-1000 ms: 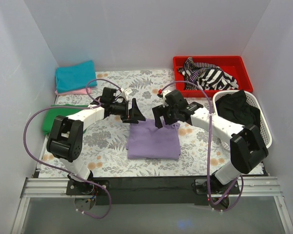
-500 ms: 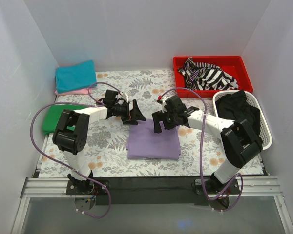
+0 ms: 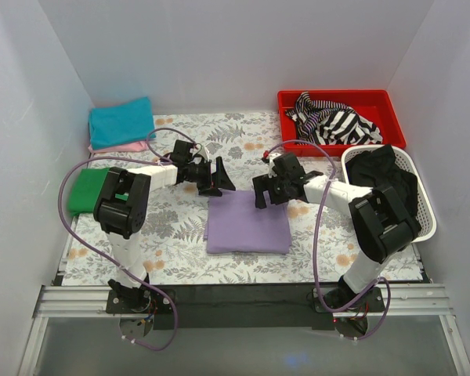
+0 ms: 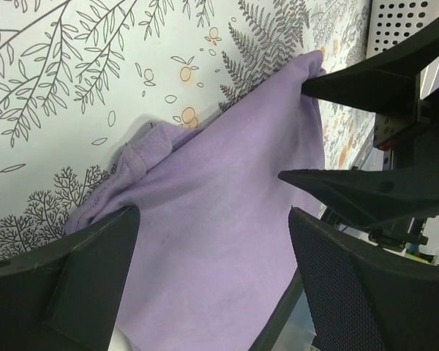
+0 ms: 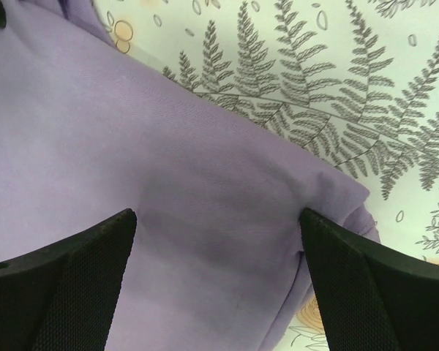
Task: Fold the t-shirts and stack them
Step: Fold the tshirt, then neatly place the folded tshirt to the corner
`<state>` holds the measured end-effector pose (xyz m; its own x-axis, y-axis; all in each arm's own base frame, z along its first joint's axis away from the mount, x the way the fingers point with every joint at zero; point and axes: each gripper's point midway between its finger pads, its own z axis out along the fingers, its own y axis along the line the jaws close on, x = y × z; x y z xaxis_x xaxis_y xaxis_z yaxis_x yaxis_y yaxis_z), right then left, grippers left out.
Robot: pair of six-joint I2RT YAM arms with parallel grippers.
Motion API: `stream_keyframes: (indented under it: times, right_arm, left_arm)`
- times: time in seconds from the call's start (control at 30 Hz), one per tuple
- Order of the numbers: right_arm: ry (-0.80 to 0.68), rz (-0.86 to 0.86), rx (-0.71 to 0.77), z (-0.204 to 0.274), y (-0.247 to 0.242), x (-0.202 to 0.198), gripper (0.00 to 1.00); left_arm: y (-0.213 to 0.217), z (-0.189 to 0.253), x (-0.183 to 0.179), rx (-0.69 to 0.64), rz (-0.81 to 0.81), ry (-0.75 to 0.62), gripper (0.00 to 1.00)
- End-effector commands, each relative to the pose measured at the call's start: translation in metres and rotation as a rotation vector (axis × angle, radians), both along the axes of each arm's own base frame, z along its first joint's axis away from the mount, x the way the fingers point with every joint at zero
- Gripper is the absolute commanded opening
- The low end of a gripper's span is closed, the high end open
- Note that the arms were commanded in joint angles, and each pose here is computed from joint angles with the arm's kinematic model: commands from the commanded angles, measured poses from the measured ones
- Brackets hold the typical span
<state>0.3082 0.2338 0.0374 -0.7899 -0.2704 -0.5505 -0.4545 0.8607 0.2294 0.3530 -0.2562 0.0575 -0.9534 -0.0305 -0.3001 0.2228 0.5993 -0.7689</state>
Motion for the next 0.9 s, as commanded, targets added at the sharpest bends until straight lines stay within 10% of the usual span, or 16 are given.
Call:
stream_keyframes:
  times: [0.0, 0.4, 0.87]
  right_arm:
    - [0.024, -0.051, -0.081, -0.023, -0.024, 0.003, 0.98]
    - [-0.239, -0.044, 0.033, 0.078, -0.024, 0.017, 0.98]
    - [0.040, -0.082, 0.188, 0.054, -0.033, -0.079, 0.98]
  left_arm:
    - [0.004, -0.011, 0.003, 0.048, -0.002, -0.014, 0.83]
    - [0.000, 0.054, 0.015, -0.015, 0.009, -0.196, 0.83]
    - [0.036, 0.053, -0.028, 0.125, 0.141, -0.135, 0.83]
